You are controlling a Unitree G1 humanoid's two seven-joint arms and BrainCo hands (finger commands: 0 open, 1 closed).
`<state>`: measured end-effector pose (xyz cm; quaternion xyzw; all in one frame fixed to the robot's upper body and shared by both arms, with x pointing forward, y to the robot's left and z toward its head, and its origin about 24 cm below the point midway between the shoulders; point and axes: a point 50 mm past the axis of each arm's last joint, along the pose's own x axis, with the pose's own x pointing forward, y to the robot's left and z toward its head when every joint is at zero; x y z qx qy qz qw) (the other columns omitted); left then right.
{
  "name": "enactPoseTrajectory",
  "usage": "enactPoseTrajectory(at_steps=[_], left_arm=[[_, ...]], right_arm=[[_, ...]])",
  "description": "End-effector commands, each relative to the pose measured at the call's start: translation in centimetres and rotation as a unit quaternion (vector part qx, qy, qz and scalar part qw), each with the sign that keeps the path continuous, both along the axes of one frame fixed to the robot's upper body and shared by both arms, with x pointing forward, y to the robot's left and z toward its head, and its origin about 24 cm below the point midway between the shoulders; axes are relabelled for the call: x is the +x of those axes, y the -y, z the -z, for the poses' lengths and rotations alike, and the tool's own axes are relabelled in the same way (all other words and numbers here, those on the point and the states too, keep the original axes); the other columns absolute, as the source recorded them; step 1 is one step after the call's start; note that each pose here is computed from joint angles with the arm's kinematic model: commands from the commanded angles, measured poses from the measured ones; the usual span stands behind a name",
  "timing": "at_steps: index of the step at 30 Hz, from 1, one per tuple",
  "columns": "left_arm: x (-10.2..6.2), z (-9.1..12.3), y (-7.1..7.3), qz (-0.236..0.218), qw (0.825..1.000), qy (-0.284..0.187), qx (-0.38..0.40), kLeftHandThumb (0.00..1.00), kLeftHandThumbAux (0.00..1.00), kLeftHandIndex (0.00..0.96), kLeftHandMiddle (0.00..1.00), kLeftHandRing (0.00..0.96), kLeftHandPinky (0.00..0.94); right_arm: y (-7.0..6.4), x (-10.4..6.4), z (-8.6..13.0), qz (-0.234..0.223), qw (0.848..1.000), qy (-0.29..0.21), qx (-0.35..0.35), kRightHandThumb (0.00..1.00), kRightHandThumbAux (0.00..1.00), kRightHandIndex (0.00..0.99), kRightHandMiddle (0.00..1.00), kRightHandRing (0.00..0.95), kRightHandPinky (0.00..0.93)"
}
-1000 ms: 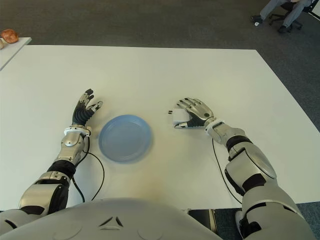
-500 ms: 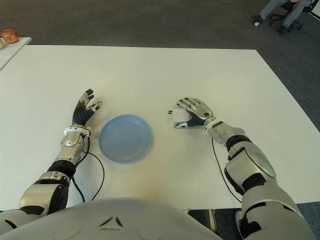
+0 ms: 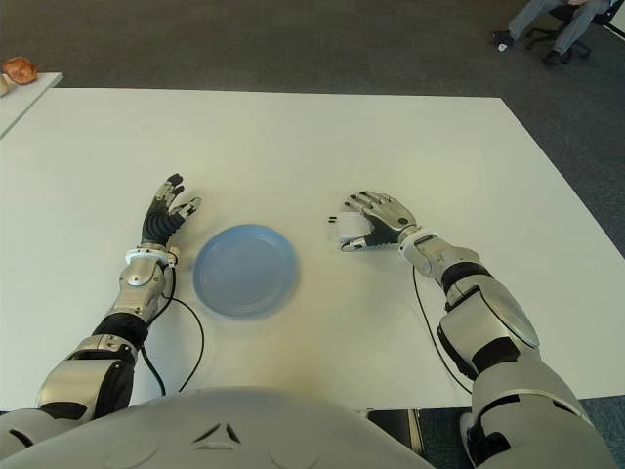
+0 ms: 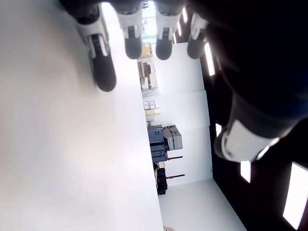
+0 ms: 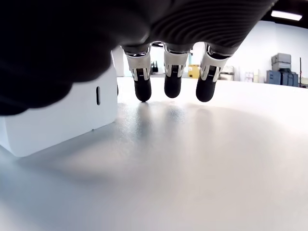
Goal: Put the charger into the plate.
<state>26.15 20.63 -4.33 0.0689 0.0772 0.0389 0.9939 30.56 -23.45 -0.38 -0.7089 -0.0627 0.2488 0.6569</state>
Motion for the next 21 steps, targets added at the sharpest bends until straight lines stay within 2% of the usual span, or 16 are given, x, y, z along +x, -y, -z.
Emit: enactPoseTrajectory(at_steps=[1,9,11,13,15,16,17,18,21], left_arm=[[-3.35,4.15,0.37,0.001,0.992,-0.128,-0.015,0.0,0.659,0.008,0.022,0.01,0.037],[-3.26,4.07,0.65,0.003,0.992,-0.124,-0.015,0.0,0.635,0.011,0.021,0.008,0.031],[-3.24,4.06,0.71,0.002,0.992,-0.123,-0.015,0.0,0.629,0.012,0.023,0.009,0.029],[-3.23,4.06,0.74,0.002,0.992,-0.123,-0.015,0.0,0.623,0.014,0.024,0.009,0.027],[-3.23,4.06,0.79,0.003,0.992,-0.123,-0.015,0.0,0.622,0.015,0.025,0.01,0.027],[-3.23,4.07,0.82,0.003,0.992,-0.123,-0.015,0.0,0.617,0.014,0.025,0.009,0.027],[-3.22,4.07,0.84,0.003,0.992,-0.123,-0.016,0.0,0.616,0.014,0.026,0.009,0.027],[-3.22,4.07,0.85,0.003,0.992,-0.123,-0.016,0.0,0.613,0.013,0.026,0.009,0.026],[-3.2,4.08,0.94,0.005,0.992,-0.123,-0.02,0.0,0.606,0.009,0.027,0.009,0.025]], right_arm=[[0.41,-0.55,0.56,0.001,1.0,-0.024,-0.01,0.248,0.265,0.0,0.0,0.0,0.013],[0.38,-0.47,0.29,-0.006,1.0,-0.026,-0.005,0.255,0.295,0.002,0.0,0.0,0.055],[0.34,-0.45,0.24,-0.009,1.0,-0.027,-0.003,0.267,0.303,0.01,0.015,0.032,0.123],[0.35,-0.45,0.22,-0.01,1.0,-0.027,-0.003,0.286,0.311,0.026,0.075,0.132,0.257],[0.29,-0.45,0.29,-0.01,0.999,-0.031,-0.005,0.293,0.314,0.031,0.095,0.165,0.302],[0.24,-0.44,0.34,-0.01,0.999,-0.034,-0.006,0.327,0.336,0.125,0.243,0.291,0.421],[0.18,-0.44,0.44,-0.009,0.999,-0.037,-0.008,0.34,0.344,0.159,0.296,0.336,0.464],[0.14,-0.44,0.5,-0.009,0.999,-0.039,-0.01,0.368,0.362,0.238,0.395,0.417,0.537],[0.4,-0.45,0.49,-0.014,0.998,-0.046,-0.027,0.439,0.414,0.384,0.572,0.566,0.657]])
